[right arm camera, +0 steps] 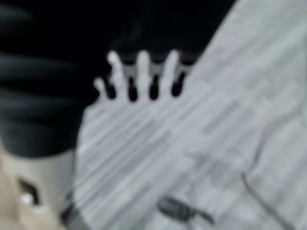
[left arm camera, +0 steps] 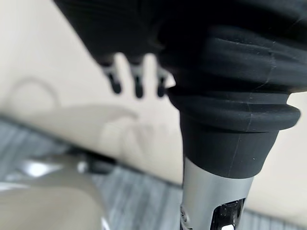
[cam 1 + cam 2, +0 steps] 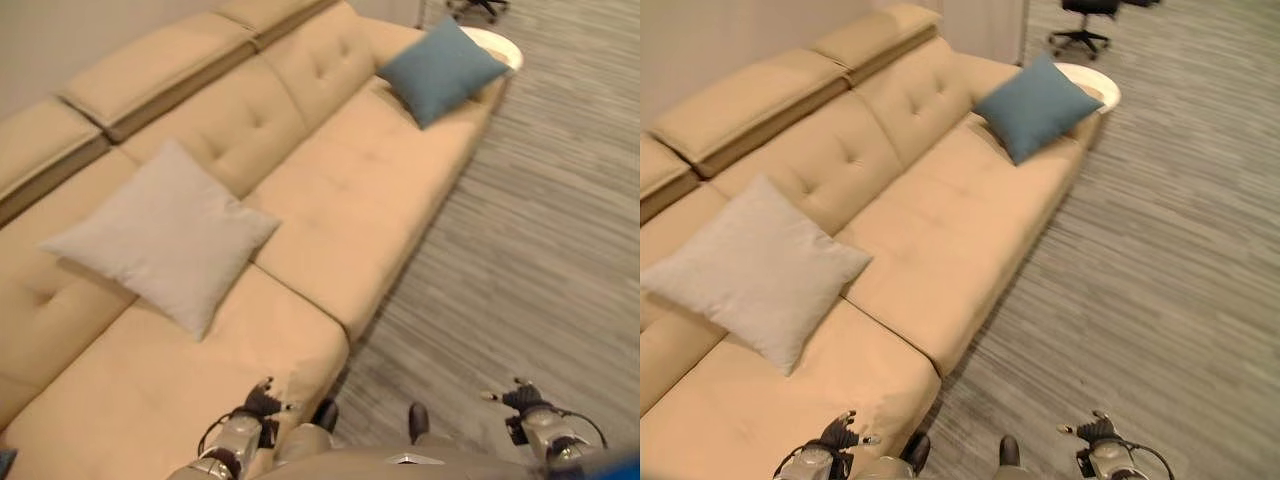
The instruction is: Pick up all the scattered cushions and arrange them neatly on the sofa.
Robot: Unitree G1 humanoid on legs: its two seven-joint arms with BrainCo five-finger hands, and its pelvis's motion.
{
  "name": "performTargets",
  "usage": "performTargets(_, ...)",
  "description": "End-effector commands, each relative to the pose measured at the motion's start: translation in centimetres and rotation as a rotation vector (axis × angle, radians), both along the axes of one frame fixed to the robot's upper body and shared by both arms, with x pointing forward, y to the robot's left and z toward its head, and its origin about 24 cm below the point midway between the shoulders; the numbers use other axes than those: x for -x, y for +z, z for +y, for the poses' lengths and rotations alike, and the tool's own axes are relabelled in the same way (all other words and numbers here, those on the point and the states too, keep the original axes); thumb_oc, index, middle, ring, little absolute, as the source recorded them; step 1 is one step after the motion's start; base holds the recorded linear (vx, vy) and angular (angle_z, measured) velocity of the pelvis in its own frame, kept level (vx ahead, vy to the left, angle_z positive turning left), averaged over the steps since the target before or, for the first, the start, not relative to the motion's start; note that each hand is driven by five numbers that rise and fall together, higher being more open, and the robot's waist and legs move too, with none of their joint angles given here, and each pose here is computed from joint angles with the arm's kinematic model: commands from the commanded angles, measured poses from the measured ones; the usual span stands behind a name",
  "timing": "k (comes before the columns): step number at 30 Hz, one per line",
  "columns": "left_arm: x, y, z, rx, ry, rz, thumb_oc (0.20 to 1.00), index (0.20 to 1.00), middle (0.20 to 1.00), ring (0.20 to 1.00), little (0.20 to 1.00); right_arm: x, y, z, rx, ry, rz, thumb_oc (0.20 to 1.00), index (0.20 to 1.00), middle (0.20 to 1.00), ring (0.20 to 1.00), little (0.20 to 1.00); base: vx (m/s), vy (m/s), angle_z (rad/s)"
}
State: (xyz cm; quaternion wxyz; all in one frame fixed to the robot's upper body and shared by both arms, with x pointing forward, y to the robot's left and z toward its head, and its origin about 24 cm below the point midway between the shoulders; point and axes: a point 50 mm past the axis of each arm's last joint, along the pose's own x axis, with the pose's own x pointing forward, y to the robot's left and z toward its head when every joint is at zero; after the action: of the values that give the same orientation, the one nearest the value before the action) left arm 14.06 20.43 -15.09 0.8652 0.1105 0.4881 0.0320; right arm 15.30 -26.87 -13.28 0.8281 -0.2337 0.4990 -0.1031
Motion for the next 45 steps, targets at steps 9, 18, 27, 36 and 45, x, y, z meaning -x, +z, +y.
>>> performTargets(9, 4.4, -1.0, 2.5, -0.042, 0.093, 0.134, 1.0, 1.0, 1.0, 1.0, 1.0, 3.2, -0.7, -1.0, -0.004, -0.085, 0.042, 1.0, 1.0, 1.0, 1.0, 1.0, -0.08, -0.001, -0.92)
performTargets(18, 3.6, -0.8, 2.3, -0.032, 0.122, 0.107, 1.0, 1.0, 1.0, 1.0, 1.0, 2.6, -0.5, -1.0, -0.007, -0.124, -0.007, 1.0, 1.0, 1.0, 1.0, 1.0, 0.1, -0.147, -0.05)
performTargets(27, 3.9, -0.9, 2.3, 0.005, 0.219, 0.093, 1.0, 1.0, 1.0, 1.0, 1.0, 3.4, -0.7, -1.1, 0.02, -0.153, 0.02, 1.0, 1.0, 1.0, 1.0, 1.0, 0.19, -0.047, -0.11)
performTargets(36, 3.0, -0.2, 4.1, -0.066, 0.153, 0.072, 1.0, 1.0, 1.0, 1.0, 1.0, 5.4, -1.9, 0.5, 0.022, -0.049, 0.143, 1.0, 1.0, 1.0, 1.0, 1.0, 0.22, 0.054, -0.57)
performTargets(45, 1.4, 0.4, 4.4, -0.103, 0.092, 0.034, 1.0, 1.0, 1.0, 1.0, 1.0, 4.3, -1.9, 1.3, 0.008, 0.0, 0.123, 1.0, 1.0, 1.0, 1.0, 1.0, 0.25, 0.038, -0.11)
